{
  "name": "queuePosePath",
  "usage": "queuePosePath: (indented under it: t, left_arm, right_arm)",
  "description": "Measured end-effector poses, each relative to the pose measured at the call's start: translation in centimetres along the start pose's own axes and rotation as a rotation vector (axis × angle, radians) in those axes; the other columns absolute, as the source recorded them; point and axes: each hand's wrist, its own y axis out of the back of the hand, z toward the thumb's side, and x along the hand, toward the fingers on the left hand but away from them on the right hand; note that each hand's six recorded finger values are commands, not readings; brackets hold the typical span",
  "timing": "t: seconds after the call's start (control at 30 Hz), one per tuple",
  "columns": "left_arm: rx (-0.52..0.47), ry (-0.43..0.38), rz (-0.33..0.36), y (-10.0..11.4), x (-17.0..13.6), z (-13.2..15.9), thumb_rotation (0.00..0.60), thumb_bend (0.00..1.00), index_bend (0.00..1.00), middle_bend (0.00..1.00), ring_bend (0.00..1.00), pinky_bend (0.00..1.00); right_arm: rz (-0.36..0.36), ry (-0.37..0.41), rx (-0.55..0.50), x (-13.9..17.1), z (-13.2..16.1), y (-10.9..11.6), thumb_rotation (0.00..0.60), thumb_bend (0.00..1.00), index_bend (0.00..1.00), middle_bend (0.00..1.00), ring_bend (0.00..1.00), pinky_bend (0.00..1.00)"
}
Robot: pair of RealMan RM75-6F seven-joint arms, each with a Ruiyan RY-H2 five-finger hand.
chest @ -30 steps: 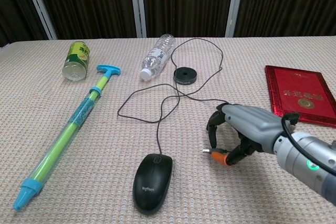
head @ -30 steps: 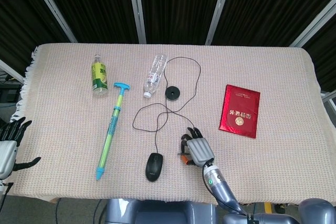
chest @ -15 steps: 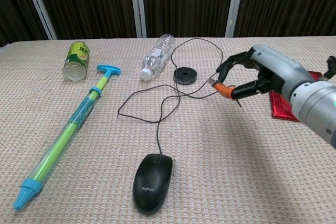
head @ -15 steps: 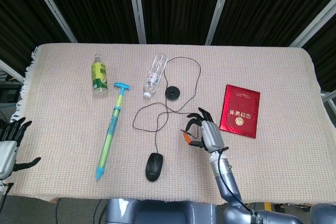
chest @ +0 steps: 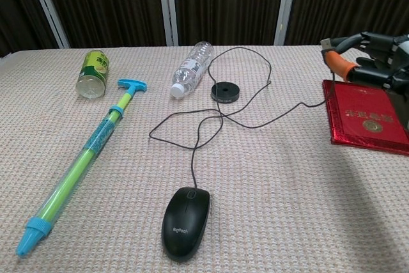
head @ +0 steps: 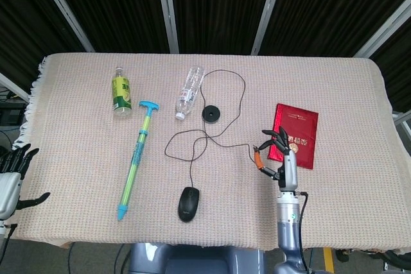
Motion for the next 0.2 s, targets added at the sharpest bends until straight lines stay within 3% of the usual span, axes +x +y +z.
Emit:
queuePosePath:
  t: [0.2]
  left_arm:
    - [-0.008,0.004,0.001,0.13,-0.07,-0.15,0.600,0.12,0.09,0.00,0.00,0.00]
  right_arm:
    - [-0.025,0.022,-0.015,1.11,-0.40,-0.09,0.600,0.39,0.64,0.26,0.00,0.00]
